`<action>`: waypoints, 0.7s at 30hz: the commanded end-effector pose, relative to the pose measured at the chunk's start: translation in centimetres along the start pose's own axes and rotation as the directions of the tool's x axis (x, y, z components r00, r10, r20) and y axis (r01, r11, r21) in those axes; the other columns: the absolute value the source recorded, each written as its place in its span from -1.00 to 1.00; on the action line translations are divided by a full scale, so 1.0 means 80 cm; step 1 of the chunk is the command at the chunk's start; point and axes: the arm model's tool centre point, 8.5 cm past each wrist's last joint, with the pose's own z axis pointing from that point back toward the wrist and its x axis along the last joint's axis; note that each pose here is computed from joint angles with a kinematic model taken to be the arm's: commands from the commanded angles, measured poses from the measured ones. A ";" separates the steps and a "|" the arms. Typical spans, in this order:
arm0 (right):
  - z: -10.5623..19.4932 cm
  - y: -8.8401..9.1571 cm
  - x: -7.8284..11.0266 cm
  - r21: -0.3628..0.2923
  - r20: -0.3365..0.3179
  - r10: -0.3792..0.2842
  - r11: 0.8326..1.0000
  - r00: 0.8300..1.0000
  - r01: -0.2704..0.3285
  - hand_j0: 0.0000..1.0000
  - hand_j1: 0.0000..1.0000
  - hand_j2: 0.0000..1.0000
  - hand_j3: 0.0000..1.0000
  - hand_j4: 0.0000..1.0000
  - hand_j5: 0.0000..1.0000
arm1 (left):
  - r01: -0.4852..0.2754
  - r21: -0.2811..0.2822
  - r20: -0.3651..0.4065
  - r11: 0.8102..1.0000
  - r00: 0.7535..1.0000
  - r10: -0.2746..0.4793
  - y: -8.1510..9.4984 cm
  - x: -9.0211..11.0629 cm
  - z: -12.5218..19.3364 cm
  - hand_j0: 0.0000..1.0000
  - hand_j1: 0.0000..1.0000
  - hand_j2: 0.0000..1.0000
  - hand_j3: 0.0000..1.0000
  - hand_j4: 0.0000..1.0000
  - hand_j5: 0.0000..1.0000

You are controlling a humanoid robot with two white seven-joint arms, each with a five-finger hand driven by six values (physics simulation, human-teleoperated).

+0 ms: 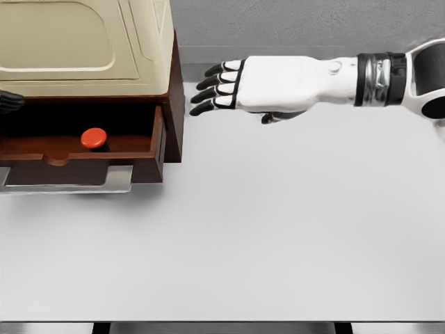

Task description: Open the cabinet drawer with left arm, and place a switch into the drawer with right arm

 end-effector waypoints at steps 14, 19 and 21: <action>0.154 0.115 -0.063 0.112 -0.365 -0.195 0.961 0.910 0.251 1.00 1.00 1.00 1.00 1.00 1.00 | 0.034 -0.093 0.291 0.995 0.957 -0.005 -0.030 0.024 -0.130 1.00 1.00 1.00 1.00 1.00 1.00; 0.154 0.115 -0.063 0.112 -0.365 -0.196 0.961 0.910 0.252 1.00 1.00 1.00 1.00 1.00 1.00 | 0.032 -0.096 0.295 0.995 0.956 -0.002 -0.031 0.024 -0.133 1.00 1.00 1.00 1.00 1.00 1.00; 0.154 0.115 -0.063 0.113 -0.365 -0.197 0.961 0.910 0.253 1.00 1.00 1.00 1.00 1.00 1.00 | 0.031 -0.097 0.295 0.995 0.956 -0.001 -0.031 0.024 -0.134 1.00 1.00 1.00 1.00 1.00 1.00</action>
